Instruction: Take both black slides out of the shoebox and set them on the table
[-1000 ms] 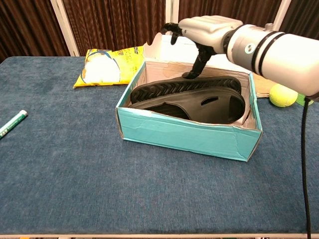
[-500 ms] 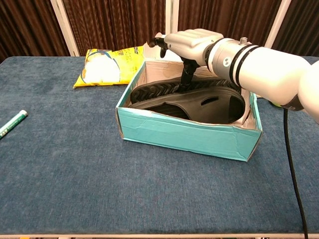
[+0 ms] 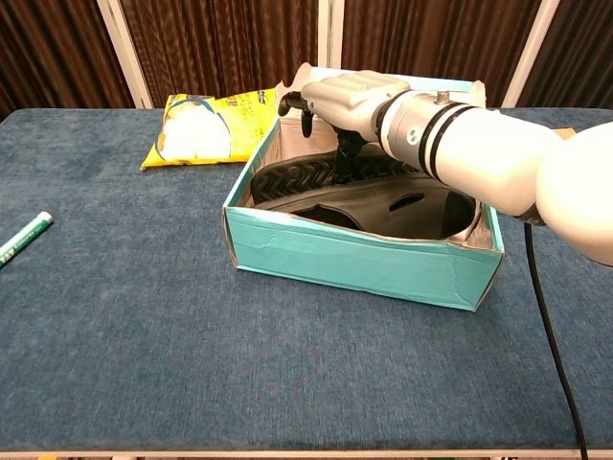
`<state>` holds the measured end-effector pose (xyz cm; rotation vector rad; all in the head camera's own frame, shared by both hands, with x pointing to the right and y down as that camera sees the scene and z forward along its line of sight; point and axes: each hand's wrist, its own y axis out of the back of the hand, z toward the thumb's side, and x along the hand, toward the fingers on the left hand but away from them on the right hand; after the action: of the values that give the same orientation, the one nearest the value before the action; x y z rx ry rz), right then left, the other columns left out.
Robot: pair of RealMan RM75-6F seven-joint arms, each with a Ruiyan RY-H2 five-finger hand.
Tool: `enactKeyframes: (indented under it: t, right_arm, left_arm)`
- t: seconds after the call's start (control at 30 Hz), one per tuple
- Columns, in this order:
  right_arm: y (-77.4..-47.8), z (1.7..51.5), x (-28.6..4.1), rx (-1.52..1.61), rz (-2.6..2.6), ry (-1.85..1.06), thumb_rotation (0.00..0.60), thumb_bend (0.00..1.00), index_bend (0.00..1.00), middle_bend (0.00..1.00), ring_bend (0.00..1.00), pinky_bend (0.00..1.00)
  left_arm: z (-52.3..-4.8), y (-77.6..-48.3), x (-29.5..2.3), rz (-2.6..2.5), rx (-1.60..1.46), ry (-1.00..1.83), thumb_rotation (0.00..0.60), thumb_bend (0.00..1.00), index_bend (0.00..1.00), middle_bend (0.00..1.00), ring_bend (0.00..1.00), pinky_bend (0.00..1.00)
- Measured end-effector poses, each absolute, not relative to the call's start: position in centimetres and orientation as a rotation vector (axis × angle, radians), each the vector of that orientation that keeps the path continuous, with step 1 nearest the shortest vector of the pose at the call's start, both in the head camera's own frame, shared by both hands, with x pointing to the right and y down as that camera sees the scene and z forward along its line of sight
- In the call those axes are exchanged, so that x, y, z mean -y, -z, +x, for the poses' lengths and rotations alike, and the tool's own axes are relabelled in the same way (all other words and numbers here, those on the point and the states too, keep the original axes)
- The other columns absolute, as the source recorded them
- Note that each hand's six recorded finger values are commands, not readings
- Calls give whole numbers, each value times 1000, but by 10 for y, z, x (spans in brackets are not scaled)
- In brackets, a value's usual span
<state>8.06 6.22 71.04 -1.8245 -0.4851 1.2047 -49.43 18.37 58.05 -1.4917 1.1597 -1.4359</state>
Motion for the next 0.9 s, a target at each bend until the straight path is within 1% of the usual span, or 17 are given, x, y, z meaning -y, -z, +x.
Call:
enactKeyframes:
  t: [0.23, 0.5, 0.67, 0.9]
  right_arm:
    - [-713, 81, -63, 489, -1811, -1209, 600, 91, 272, 368, 228, 354]
    - [-717, 79, -64, 484, -1808, -1223, 600, 89, 310, 383, 246, 358]
    - [-722, 79, -65, 467, -1808, -1237, 600, 75, 314, 379, 247, 356]
    - [-727, 78, -66, 434, -1816, -1261, 600, 57, 313, 353, 227, 308]
  left_arm:
    - [-495, -582, -184, -1496, -1161, 1440, 600, 70, 230, 204, 114, 316]
    - [-496, -583, -185, -1499, -1162, 1441, 600, 70, 230, 204, 114, 316]
    - [-496, -584, -186, -1501, -1156, 1445, 600, 71, 230, 204, 114, 316]
    - [-497, -585, -187, -1506, -1154, 1452, 600, 70, 230, 204, 114, 316]
